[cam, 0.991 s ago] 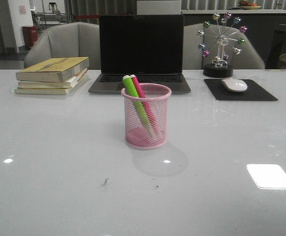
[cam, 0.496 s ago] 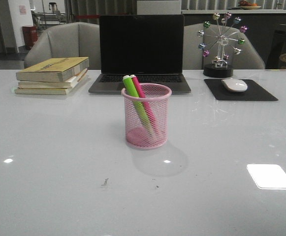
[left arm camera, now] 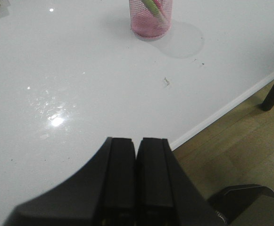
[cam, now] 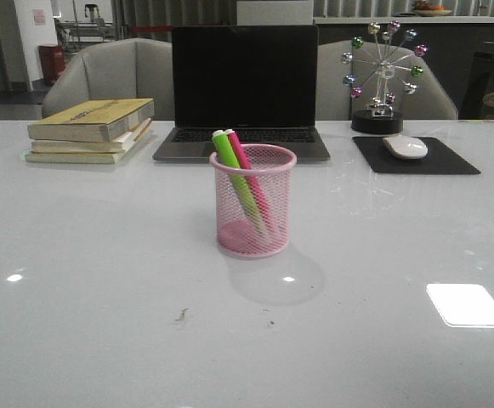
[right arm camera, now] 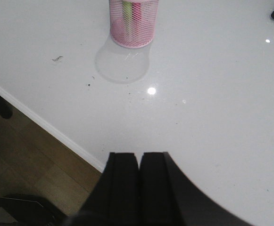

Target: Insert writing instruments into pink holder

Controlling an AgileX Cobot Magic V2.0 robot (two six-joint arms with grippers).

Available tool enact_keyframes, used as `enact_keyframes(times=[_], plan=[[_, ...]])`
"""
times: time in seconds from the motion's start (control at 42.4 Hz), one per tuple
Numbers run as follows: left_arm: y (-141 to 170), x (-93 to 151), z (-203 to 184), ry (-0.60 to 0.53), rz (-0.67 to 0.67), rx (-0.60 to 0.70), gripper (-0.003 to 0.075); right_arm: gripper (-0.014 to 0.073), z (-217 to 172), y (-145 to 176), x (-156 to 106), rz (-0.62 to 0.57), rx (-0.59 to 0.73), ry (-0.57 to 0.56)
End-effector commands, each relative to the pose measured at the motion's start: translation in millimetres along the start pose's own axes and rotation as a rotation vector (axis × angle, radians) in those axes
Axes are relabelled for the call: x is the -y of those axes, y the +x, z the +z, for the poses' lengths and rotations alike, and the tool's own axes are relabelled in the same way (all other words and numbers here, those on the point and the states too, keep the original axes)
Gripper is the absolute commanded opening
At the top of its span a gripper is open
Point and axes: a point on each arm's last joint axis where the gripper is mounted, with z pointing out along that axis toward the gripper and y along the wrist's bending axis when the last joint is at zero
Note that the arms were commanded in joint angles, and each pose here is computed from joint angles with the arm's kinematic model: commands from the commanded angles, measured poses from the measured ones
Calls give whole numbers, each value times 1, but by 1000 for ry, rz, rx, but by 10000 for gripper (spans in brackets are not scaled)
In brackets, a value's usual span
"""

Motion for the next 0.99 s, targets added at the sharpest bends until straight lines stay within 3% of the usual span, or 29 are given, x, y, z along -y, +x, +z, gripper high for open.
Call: enact_keyframes(times=[0.0, 0.165, 0.496, 0.661, 0.968], plan=[[-10, -5, -12, -50, -38, 127, 91, 25, -5, -14, 1, -11, 95, 7], [4, -15, -14, -194, -114, 335, 91, 25, -5, -14, 1, -11, 95, 7], [84, -18, 20, -442, -251, 744, 92, 25, -5, -14, 1, -11, 95, 7], [106, -18, 40, -453, -269, 795, 92, 25, -5, -14, 1, -11, 95, 7], [110, -17, 41, -472, -214, 765, 92, 25, -5, -14, 1, -11, 95, 7]])
